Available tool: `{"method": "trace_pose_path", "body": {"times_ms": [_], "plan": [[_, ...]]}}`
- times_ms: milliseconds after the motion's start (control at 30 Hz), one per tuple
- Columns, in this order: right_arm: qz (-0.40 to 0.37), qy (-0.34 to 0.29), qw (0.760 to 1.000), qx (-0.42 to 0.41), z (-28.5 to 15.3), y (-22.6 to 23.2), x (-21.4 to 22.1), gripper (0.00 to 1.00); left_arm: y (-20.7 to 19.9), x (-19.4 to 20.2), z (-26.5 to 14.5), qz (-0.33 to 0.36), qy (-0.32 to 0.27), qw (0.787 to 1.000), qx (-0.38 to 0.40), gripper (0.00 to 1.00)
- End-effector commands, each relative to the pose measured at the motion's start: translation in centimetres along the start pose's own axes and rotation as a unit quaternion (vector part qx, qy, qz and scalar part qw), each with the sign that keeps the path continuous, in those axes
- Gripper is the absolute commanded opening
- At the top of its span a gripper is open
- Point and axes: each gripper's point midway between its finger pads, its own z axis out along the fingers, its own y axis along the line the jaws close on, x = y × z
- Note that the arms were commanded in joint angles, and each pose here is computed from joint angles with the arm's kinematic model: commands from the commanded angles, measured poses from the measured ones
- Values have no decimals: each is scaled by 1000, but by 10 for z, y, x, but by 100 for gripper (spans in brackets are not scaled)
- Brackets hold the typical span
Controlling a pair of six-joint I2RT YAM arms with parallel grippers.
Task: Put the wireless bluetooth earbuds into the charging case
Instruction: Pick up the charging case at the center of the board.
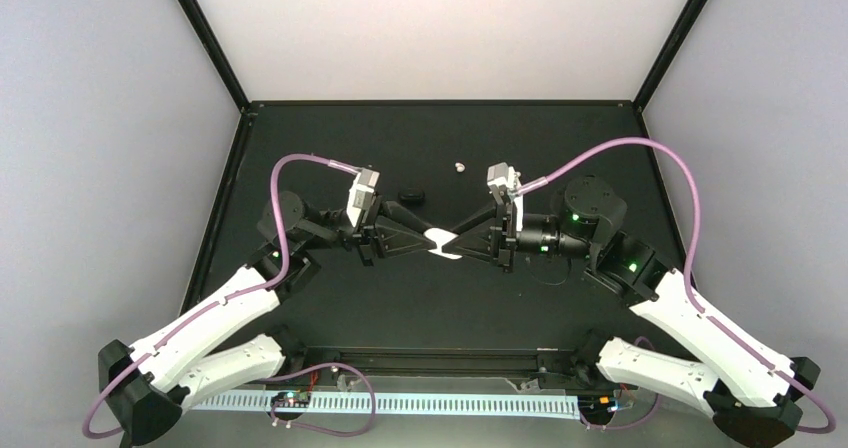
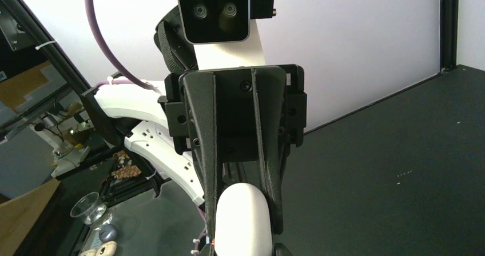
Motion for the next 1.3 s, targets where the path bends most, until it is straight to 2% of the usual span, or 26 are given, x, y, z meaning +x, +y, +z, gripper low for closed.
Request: {"method": "trace_pose_path", "body": {"times_ms": [0, 33, 100, 200, 533, 900, 1267], "plan": [[-30, -33, 999, -24, -11, 15, -11, 13, -1, -9, 3, -2, -10, 1000, 3, 42], [-37, -38, 998, -24, -13, 17, -13, 13, 0, -9, 4, -7, -9, 1000, 3, 53], [-50, -48, 997, -21, -18, 19, -16, 13, 1, -6, 4, -17, -6, 1000, 4, 67], [-70, -59, 996, -14, -22, 20, -19, 14, 2, -2, 4, -31, -3, 999, 7, 71], [-84, -71, 994, 2, -19, 11, -18, 14, -8, -15, 10, -50, -14, 998, 44, 56], [-78, -85, 993, 5, -17, 8, -22, 14, -14, -13, 17, -49, -7, 997, 60, 34], [-75, -84, 994, 8, -14, 4, -20, 14, -16, -19, 18, -46, -17, 997, 58, 32]]}}
